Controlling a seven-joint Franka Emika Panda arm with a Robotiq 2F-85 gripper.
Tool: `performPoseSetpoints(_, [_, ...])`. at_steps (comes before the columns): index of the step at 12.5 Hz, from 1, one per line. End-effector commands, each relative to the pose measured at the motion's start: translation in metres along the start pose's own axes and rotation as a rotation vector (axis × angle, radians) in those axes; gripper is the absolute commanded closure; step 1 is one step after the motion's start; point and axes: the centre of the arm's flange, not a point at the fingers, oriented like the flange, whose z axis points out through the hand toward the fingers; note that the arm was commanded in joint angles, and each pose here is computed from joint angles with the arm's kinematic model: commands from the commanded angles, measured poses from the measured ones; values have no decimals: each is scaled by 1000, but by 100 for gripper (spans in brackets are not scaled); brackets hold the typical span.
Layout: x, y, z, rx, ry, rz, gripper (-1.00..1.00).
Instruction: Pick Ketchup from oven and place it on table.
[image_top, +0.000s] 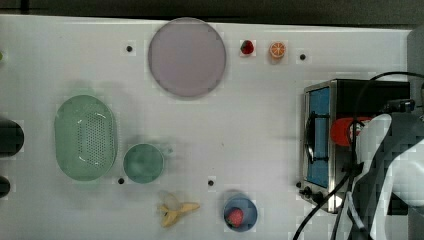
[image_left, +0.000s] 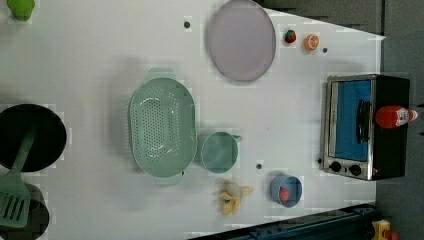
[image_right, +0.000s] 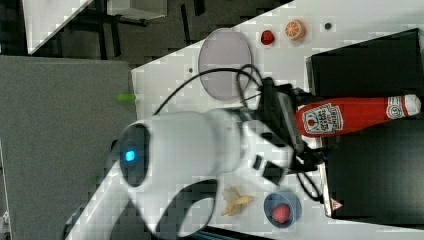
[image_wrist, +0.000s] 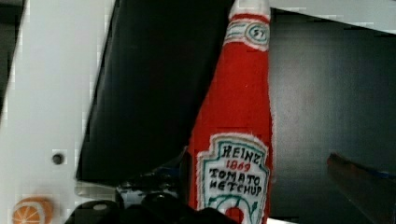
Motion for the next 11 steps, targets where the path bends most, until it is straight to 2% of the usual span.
performPoseSetpoints(1, [2, -1, 5, 74, -39, 47, -100])
performPoseSetpoints(3, [6, 2, 26, 67, -73, 86, -100])
performPoseSetpoints(8, [6, 0, 57, 60, -107, 125, -100])
performPoseSetpoints(9, [6, 0, 62, 51, -110, 126, -92])
performPoseSetpoints(11, [4, 0, 67, 44, -114, 125, -43])
